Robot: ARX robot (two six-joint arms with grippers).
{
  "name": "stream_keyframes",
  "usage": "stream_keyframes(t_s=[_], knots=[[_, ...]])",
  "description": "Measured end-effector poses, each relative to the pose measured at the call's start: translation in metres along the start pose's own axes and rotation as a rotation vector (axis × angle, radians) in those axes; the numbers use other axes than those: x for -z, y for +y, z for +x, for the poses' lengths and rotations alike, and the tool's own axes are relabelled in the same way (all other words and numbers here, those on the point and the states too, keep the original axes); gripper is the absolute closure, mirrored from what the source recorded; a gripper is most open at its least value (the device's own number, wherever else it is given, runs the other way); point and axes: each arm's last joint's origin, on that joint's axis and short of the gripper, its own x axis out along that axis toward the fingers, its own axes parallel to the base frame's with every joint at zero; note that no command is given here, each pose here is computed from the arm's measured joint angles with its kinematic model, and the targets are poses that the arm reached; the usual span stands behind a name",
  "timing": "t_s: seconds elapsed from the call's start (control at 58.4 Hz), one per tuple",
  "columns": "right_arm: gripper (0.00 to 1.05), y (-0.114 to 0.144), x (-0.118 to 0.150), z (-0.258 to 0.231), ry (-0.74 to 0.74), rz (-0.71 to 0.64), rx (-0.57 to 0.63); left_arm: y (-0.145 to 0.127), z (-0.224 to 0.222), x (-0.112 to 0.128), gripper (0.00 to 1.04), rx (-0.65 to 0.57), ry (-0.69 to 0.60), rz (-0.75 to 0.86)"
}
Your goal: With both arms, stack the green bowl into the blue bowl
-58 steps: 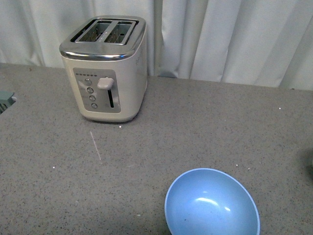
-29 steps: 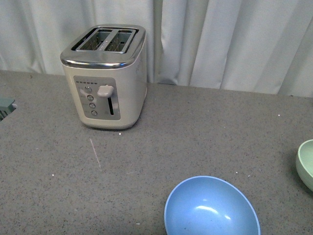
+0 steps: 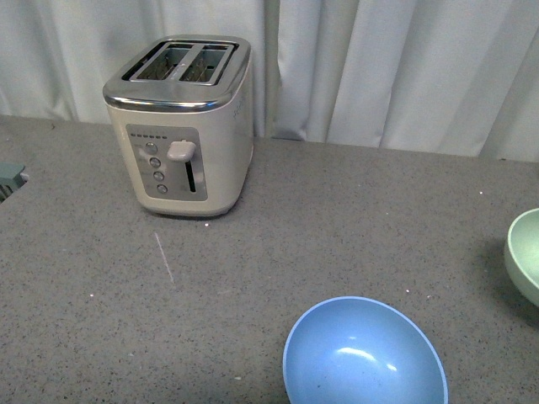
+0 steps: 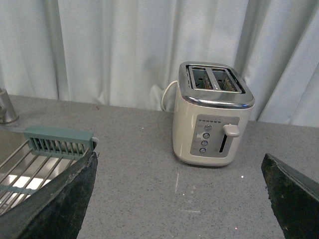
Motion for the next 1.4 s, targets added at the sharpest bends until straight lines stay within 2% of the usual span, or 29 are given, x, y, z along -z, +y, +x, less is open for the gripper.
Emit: stream_keyframes(t_s=[0.086,0.308,0.616,0.753,1.181,1.404], knots=[[1.02,0.006,-0.002,-0.012,-0.021,0.003,-0.052,0.000,0.000,0.000,0.06,0.000,0.000,0.000],[1.02,0.042,0.023,-0.037,-0.009,-0.066,-0.186,0.000,0.000,0.000,0.06,0.000,0.000,0.000],[1.02,0.085,0.084,-0.064,0.072,-0.224,-0.332,0.000,0.000,0.000,0.06,0.000,0.000,0.000],[1.02,0.091,0.104,-0.068,0.103,-0.267,-0.360,0.000,0.000,0.000,0.06,0.000,0.000,0.000],[1.02,0.097,0.142,-0.074,0.154,-0.338,-0.383,0.000,0.000,0.000,0.06,0.001,0.000,0.000],[1.02,0.096,0.150,-0.074,0.169,-0.350,-0.378,0.000,0.000,0.000,0.06,0.000,0.000,0.000]])
